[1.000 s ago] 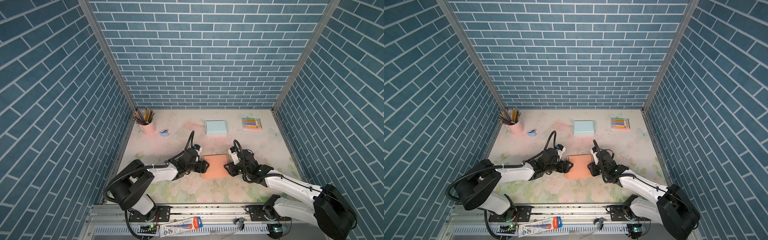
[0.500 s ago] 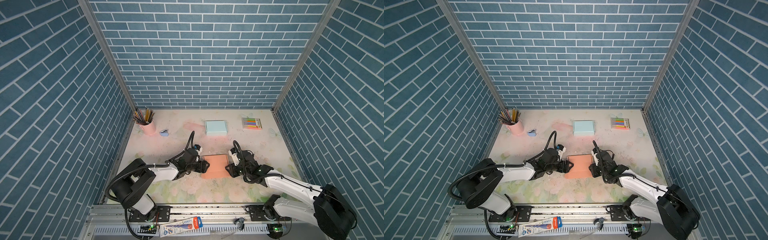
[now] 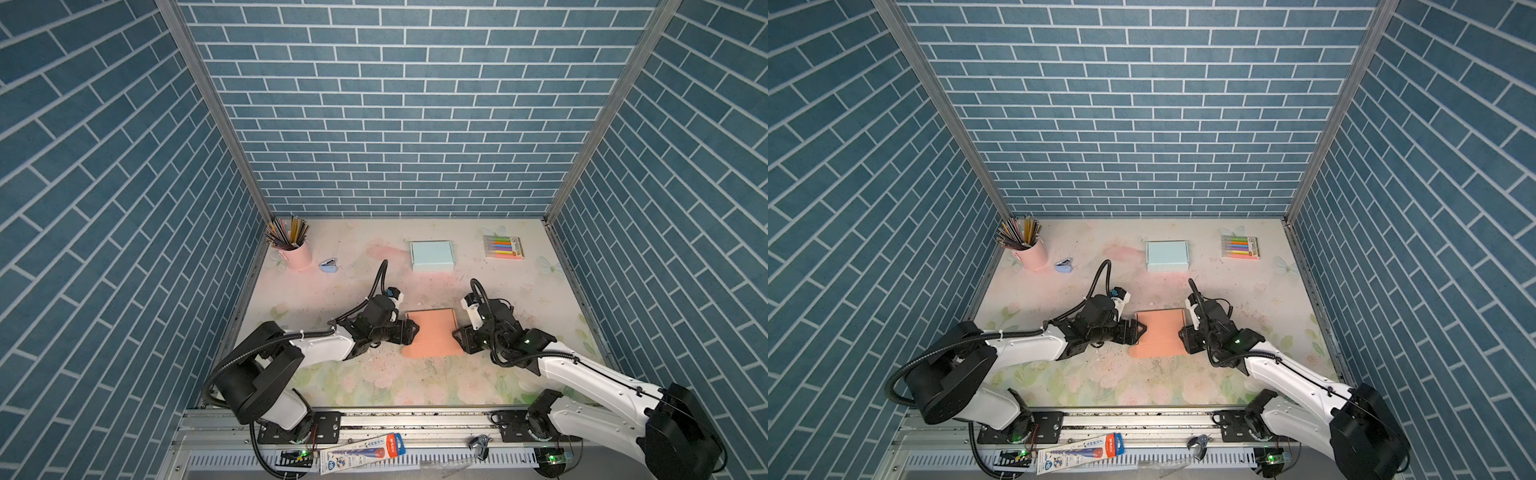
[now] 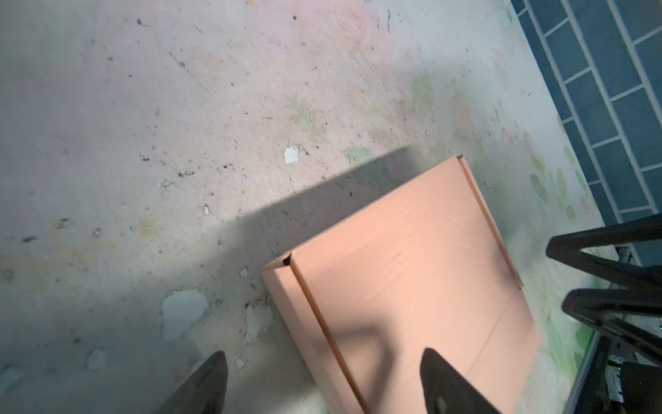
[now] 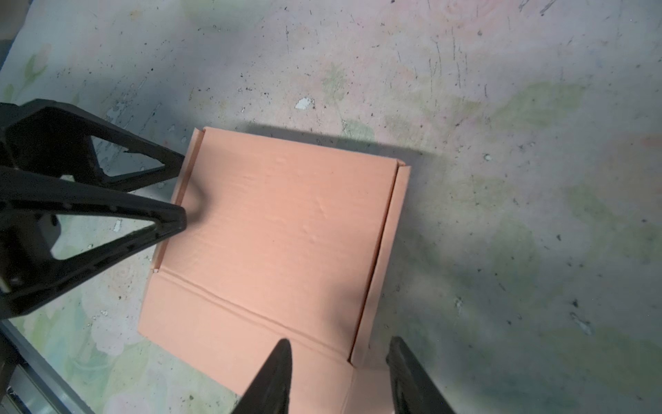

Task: Fold the paper box

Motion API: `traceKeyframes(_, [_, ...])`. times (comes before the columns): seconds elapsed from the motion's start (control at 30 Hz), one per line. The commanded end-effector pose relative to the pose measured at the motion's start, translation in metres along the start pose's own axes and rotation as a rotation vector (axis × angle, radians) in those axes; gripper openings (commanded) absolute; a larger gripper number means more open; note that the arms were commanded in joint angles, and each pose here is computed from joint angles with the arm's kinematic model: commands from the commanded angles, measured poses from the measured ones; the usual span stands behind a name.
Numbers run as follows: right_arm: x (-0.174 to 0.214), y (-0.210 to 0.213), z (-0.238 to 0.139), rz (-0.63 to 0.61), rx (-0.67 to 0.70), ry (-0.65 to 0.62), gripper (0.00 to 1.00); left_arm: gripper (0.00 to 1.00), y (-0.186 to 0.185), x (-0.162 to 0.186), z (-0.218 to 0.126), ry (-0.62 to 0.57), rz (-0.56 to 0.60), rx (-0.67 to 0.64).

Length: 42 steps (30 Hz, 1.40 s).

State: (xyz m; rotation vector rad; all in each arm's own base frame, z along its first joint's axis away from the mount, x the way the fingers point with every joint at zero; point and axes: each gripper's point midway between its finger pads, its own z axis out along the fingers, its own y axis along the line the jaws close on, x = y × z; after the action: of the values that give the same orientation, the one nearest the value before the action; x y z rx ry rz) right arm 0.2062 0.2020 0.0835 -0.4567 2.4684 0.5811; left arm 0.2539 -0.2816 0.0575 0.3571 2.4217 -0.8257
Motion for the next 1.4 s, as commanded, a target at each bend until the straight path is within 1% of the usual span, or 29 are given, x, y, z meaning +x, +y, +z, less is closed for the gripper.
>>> traceKeyframes(0.0, [0.002,0.002,-0.008,0.043,-0.005,0.009,0.47,0.86,0.001,-0.008,-0.015,-0.031,-0.003,-0.021])
traceKeyframes(0.17, [0.014,0.003,-0.007,0.074,-0.029,0.035,0.49,0.87,-0.011,0.005,-0.03,-0.016,-0.029,0.047])
traceKeyframes(0.4, [0.027,0.004,-0.001,0.114,-0.058,0.053,0.54,0.87,-0.025,0.023,-0.042,-0.005,-0.024,0.043])
traceKeyframes(0.5, [0.027,0.004,0.001,0.12,-0.06,0.052,0.57,0.87,-0.028,0.031,-0.04,0.005,-0.027,0.052])
traceKeyframes(0.8, [0.031,0.005,0.005,0.138,-0.075,0.061,0.6,0.86,-0.046,0.043,-0.03,0.019,-0.028,0.09])
traceKeyframes(1.07, [0.039,0.004,0.009,0.148,-0.079,0.077,0.61,0.84,-0.054,0.052,-0.018,0.047,-0.023,0.101])
traceKeyframes(1.37, [0.043,0.012,0.011,0.175,-0.141,0.075,0.61,0.82,-0.059,0.057,-0.015,0.059,-0.029,0.108])
